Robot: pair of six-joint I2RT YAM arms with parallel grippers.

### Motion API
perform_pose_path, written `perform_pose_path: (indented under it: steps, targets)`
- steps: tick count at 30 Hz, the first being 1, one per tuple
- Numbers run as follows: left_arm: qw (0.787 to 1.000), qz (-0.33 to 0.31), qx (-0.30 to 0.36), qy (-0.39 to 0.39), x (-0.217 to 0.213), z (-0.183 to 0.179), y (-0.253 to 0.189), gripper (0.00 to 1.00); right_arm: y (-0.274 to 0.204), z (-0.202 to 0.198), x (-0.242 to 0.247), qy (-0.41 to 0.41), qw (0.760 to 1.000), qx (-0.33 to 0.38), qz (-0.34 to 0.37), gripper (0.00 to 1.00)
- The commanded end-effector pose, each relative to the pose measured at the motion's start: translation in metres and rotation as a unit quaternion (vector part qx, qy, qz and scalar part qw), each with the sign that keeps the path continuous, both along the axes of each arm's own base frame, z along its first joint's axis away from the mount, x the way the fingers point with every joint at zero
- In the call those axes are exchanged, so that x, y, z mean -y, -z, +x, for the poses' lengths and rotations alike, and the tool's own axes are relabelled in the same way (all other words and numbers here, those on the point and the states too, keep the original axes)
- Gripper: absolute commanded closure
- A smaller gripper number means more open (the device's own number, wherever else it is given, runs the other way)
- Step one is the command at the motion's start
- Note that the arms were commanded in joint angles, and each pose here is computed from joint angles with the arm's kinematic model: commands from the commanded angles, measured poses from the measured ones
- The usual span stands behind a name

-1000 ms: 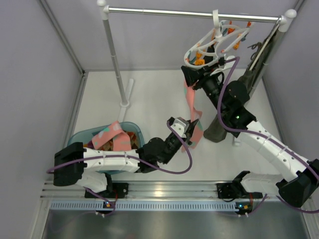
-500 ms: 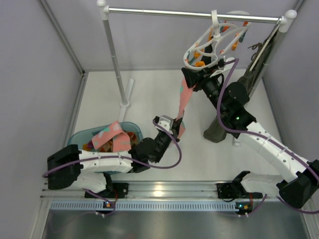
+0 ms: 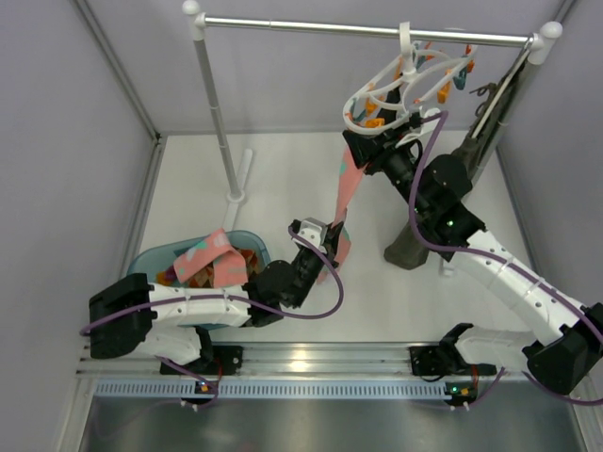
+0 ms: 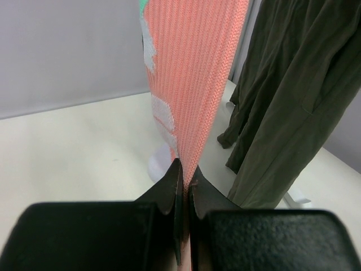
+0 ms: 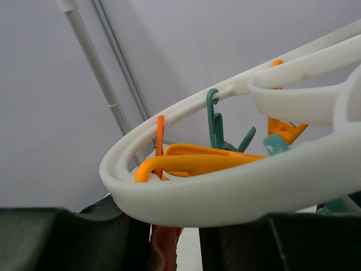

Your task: Remove the socks clipped to the hanger

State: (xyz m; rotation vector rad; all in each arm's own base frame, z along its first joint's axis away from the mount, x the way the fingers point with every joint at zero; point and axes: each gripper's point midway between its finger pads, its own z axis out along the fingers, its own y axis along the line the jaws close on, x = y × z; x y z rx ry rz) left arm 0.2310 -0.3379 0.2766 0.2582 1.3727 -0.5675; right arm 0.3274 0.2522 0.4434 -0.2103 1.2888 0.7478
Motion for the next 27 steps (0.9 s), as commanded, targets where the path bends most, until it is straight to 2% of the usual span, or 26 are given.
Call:
perform_pose_path:
  steps: [1,5,7,9,12,14,17,19,20,27]
  targets:
    - [1.000,0.002,-0.004,0.002,0.001,-0.001,0.005,1.00,-0.048,-0.009,0.017,0.008,0.998,0.057,0.040,0.86]
    - [1.000,0.011,-0.015,-0.015,0.000,0.003,0.016,1.00,-0.051,-0.015,0.015,-0.006,0.996,0.068,0.054,0.90]
    - [0.998,0.008,-0.037,-0.053,-0.010,0.010,0.026,1.00,-0.053,-0.018,0.014,-0.015,0.996,0.072,0.056,0.92]
    - [0.995,0.018,-0.054,-0.081,-0.016,0.016,0.035,1.00,-0.050,-0.019,0.015,-0.016,0.996,0.070,0.057,0.89]
    - [0.994,0.009,-0.066,-0.087,-0.028,0.021,0.040,1.00,-0.051,-0.027,0.014,-0.030,0.995,0.082,0.052,0.82]
    - [0.995,0.009,-0.065,-0.077,-0.029,0.019,0.040,1.00,-0.049,-0.022,0.013,-0.026,0.996,0.073,0.038,0.68]
    - [0.996,0.011,-0.056,-0.062,-0.024,0.017,0.033,1.00,-0.050,-0.017,0.009,-0.031,0.997,0.061,0.021,0.59]
    - [0.997,0.017,-0.052,-0.054,-0.020,0.017,0.032,1.00,-0.045,-0.009,0.003,-0.034,0.998,0.052,0.010,0.57]
    - [0.998,0.015,-0.048,-0.048,-0.016,0.016,0.027,1.00,-0.049,-0.007,0.003,-0.033,0.998,0.047,0.008,0.50]
    - [0.998,0.010,-0.043,-0.039,-0.010,0.016,0.019,1.00,-0.041,0.011,-0.010,-0.037,0.999,0.024,-0.008,0.46]
